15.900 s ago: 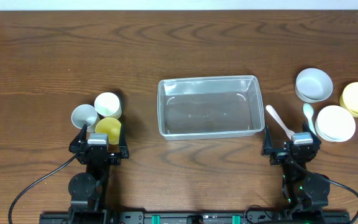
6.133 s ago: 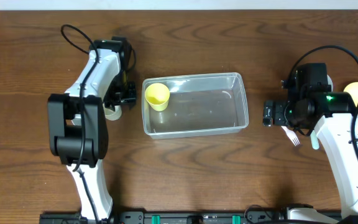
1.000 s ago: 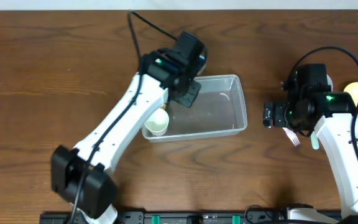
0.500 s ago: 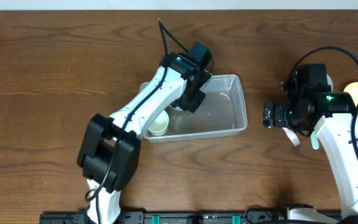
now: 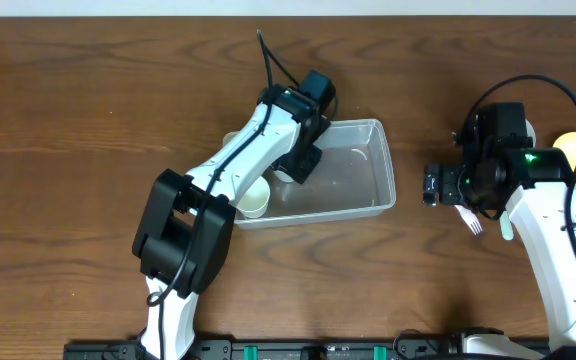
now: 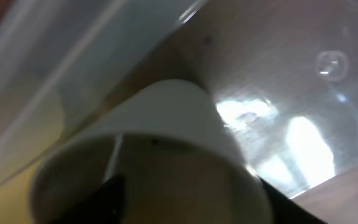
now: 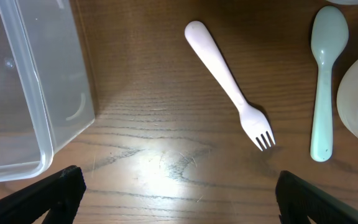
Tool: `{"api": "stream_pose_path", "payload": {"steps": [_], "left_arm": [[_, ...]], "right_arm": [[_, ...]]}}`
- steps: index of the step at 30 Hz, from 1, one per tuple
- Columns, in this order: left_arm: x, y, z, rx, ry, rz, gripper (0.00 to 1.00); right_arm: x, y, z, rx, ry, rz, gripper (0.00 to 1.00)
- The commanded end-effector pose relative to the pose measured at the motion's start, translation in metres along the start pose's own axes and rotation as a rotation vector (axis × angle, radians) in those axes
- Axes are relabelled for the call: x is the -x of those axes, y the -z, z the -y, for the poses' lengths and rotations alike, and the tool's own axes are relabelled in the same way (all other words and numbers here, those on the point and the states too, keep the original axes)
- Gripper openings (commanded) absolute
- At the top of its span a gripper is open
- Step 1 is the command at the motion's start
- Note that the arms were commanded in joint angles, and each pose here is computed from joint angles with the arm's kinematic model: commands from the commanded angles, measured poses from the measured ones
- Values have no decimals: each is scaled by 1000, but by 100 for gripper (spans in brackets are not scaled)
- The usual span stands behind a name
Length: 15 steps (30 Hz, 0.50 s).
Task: Pack container
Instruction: 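Lower the grey cup into the container and open the gripper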
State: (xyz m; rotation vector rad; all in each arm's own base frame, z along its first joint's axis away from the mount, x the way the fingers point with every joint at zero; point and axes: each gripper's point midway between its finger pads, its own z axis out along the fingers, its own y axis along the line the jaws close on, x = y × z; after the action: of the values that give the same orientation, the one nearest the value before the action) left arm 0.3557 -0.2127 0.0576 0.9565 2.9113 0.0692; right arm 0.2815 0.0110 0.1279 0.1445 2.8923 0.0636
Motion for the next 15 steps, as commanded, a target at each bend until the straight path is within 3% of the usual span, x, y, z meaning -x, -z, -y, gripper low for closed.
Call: {"api": "stream_pose_path", "payload": {"steps": [1,9,15], "left_arm": [[10,38,-12,53,-1,78,64],[1,143,-49,156,147,299,71],[-47,202,-111,182,443,406,71]], "right_arm": [[6,4,2,-9,-20,17,99],[4,4,-8,52,-20,9,99],[20,15,-12,69,-17,62,99]]}}
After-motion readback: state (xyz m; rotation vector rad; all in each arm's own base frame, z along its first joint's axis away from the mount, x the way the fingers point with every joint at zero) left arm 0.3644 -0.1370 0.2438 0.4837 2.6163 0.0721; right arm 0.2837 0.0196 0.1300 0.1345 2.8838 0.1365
